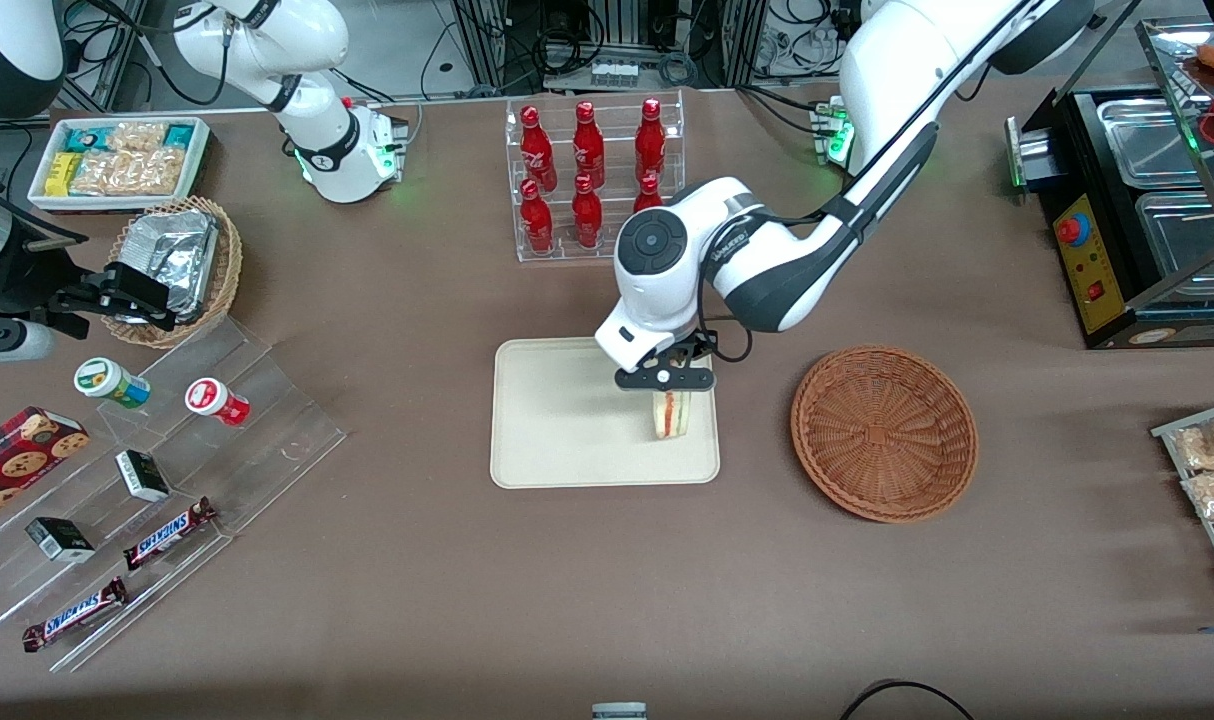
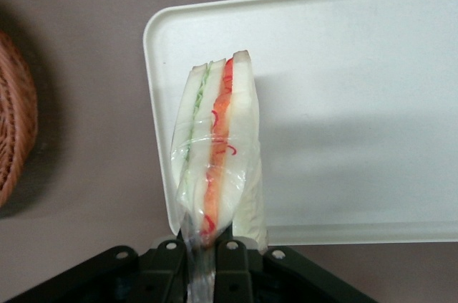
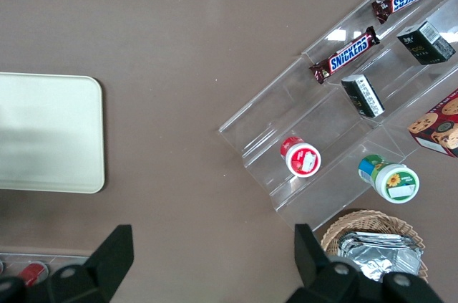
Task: Place sandwich from basket to tray
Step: 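Lower the sandwich onto the tray and open the left gripper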
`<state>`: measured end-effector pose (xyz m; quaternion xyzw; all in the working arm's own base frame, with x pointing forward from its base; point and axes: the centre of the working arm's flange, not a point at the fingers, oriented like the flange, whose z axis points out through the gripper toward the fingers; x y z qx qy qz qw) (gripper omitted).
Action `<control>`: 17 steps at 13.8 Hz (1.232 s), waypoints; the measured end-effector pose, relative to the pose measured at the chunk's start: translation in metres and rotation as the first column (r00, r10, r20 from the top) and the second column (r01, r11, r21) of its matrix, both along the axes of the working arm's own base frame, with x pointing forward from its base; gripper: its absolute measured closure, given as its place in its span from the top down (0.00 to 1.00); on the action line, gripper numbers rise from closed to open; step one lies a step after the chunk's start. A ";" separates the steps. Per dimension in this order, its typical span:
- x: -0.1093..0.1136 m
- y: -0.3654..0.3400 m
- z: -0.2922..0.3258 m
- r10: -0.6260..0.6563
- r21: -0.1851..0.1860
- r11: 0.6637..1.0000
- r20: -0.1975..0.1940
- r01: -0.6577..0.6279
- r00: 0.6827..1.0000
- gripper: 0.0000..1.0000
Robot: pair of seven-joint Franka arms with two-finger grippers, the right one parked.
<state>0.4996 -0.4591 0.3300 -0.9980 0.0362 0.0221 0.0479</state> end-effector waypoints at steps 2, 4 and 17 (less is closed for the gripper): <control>-0.001 -0.010 -0.009 -0.023 0.002 1.000 0.012 0.023 1.000 0.14; 0.001 -0.018 -0.015 -0.024 -0.003 1.000 0.012 0.024 1.000 0.14; 0.012 -0.021 -0.050 0.005 0.023 1.000 0.063 -0.007 0.998 0.14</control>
